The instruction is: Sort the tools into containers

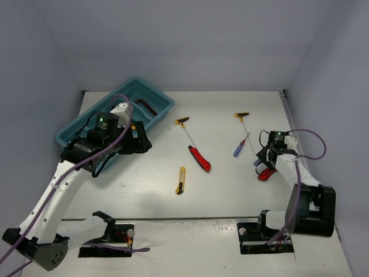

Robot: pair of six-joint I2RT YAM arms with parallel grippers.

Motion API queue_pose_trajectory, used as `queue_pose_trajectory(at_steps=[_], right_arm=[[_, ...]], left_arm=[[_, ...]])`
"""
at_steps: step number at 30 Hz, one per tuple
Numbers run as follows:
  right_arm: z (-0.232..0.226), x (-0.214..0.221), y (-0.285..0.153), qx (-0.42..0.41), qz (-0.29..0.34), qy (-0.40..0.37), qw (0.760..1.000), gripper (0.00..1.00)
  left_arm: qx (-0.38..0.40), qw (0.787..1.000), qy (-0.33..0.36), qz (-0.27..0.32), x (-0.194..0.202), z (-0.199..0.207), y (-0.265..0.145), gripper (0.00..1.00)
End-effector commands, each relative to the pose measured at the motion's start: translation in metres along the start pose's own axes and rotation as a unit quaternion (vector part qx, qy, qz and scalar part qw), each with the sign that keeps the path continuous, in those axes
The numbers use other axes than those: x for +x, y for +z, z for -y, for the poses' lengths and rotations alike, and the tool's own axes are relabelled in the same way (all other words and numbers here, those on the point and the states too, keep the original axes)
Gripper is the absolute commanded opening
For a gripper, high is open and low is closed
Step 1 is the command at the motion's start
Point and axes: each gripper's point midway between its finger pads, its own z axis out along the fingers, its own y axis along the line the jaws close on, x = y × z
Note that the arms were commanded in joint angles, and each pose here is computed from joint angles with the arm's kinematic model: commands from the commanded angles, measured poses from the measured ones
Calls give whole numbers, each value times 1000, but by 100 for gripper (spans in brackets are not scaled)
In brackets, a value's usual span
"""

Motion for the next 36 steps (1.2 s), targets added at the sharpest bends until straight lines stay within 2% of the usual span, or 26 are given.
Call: queue_pose_trajectory(at_steps=[1,5,7,8,10,16,19,26,31,36], right_arm=[[-49,-38,-52,-101,74,-40,991,0],[-101,-49,-113,-211,127,-129,961,0],[-125,-39,-142,-274,134,-195,932,0],[-131,-37,-152,-296,135,-202,924,0],[-147,-31,-183,-358,143,-247,889,0],[-168,-12,-249,-486,141,-305,807,0],[-174,-1,-265,-524,121,-321,780,0],[-183,10,-285,-561,106,-341,747,0],[-186,16,-286,-568,98,-348,740,0],[-187,19,-287,-571,95,-354,734,0]], left_arm=[[66,997,4,34,-32,37,-11,73],[126,991,-2,45,-52,66,-4,73],[171,984,-9,43,-59,89,-3,73],[178,983,-10,49,-65,94,-1,73],[218,974,-4,54,-72,123,1,73],[251,967,20,47,-83,177,28,73],[272,961,23,53,-87,202,36,73],[303,951,31,56,-89,250,66,73],[315,946,13,80,-99,269,79,73],[319,945,2,72,-95,281,91,73]])
